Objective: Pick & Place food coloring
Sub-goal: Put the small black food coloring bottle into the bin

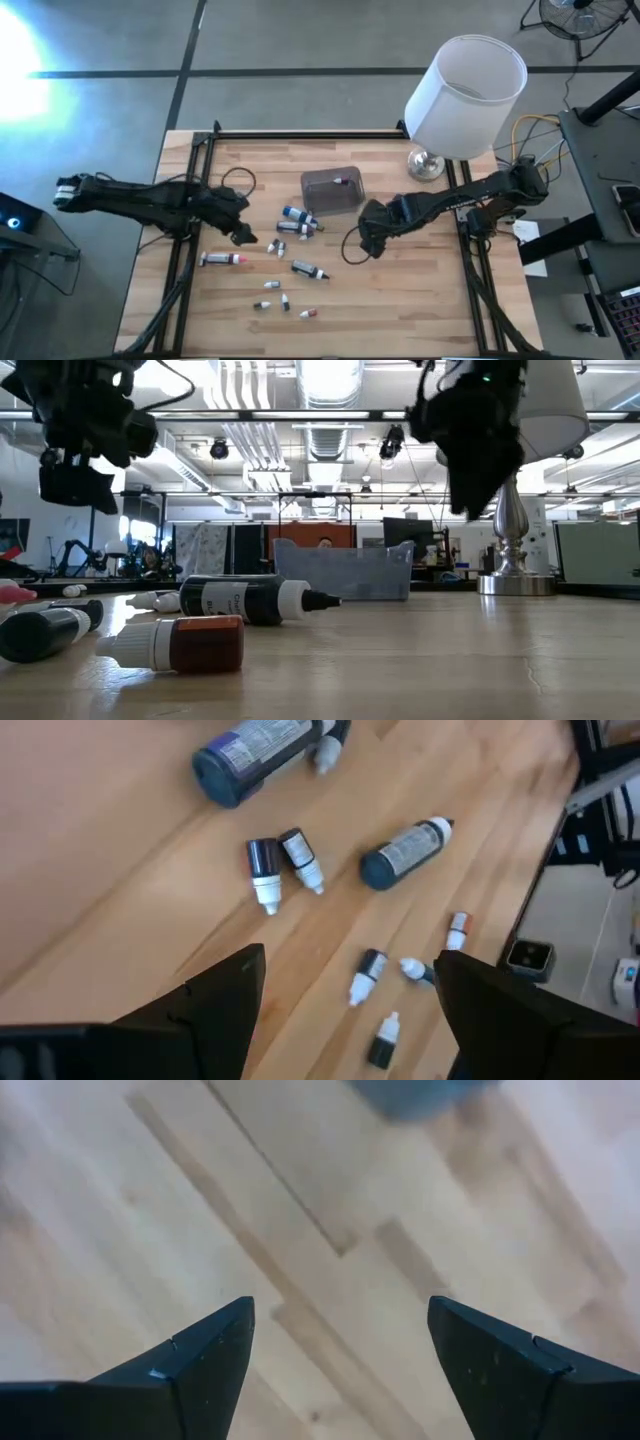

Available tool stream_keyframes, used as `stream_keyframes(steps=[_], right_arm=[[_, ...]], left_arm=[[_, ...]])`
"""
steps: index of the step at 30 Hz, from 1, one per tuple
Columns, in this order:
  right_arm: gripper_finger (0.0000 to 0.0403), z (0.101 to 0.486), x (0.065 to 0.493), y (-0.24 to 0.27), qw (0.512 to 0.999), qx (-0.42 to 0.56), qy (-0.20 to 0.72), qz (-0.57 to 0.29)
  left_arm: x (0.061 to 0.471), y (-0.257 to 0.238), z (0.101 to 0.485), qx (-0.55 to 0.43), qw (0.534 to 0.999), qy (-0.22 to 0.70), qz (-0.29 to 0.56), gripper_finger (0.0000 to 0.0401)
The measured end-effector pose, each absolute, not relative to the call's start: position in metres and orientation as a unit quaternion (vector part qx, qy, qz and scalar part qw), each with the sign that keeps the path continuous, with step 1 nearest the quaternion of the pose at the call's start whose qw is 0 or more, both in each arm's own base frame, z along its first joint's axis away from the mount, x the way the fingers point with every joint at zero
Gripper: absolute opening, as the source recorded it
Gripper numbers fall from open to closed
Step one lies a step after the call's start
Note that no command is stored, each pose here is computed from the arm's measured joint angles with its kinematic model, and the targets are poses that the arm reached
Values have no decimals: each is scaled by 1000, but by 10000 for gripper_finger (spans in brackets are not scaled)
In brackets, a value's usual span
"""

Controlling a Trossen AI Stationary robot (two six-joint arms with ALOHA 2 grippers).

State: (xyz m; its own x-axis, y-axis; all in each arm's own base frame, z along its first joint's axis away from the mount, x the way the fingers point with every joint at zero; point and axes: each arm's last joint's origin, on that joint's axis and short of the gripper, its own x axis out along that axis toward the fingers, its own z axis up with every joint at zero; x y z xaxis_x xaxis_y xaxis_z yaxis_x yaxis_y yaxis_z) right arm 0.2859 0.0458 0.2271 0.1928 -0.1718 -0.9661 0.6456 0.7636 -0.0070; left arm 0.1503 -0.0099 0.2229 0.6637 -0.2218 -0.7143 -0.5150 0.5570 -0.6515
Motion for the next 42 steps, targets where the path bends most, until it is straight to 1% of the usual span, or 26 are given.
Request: stream_keyframes(steps=[6, 12, 17, 20, 24, 25, 27, 30, 33, 36, 39, 42], right_arm=[[296, 207, 272, 60, 721, 208, 598, -282], [305, 204, 269, 60, 728, 163, 618, -249], [305, 204, 269, 60, 733, 138, 626, -228], [300, 204, 269, 60, 733, 135, 627, -227], [293, 203, 269, 60, 732, 140, 626, -231], [291, 204, 269, 61, 737, 140, 620, -231], [286, 209, 271, 64, 763, 136, 589, -231], [276, 226, 270, 68, 815, 146, 517, -216], [268, 240, 262, 66, 853, 174, 446, -206], [266, 247, 251, 61, 869, 203, 404, -199], [266, 246, 242, 58, 872, 211, 394, -198], [266, 245, 236, 55, 882, 173, 393, -195]], left_arm=[[168, -9, 201, -461, 758, 432, 161, 268], [196, -13, 180, -462, 754, 438, 160, 268], [212, -26, 165, -432, 734, 491, 185, 268], [220, -34, 163, -401, 735, 504, 211, 266], [235, -40, 169, -383, 749, 489, 232, 255], [239, -41, 169, -383, 748, 489, 233, 250], [243, -42, 167, -379, 745, 494, 237, 241], [243, -47, 163, -375, 741, 503, 240, 229], [241, -51, 159, -375, 736, 507, 245, 225], [241, -54, 160, -371, 743, 499, 248, 224], [243, -55, 159, -365, 747, 495, 254, 224], [244, -55, 152, -358, 740, 505, 262, 224]])
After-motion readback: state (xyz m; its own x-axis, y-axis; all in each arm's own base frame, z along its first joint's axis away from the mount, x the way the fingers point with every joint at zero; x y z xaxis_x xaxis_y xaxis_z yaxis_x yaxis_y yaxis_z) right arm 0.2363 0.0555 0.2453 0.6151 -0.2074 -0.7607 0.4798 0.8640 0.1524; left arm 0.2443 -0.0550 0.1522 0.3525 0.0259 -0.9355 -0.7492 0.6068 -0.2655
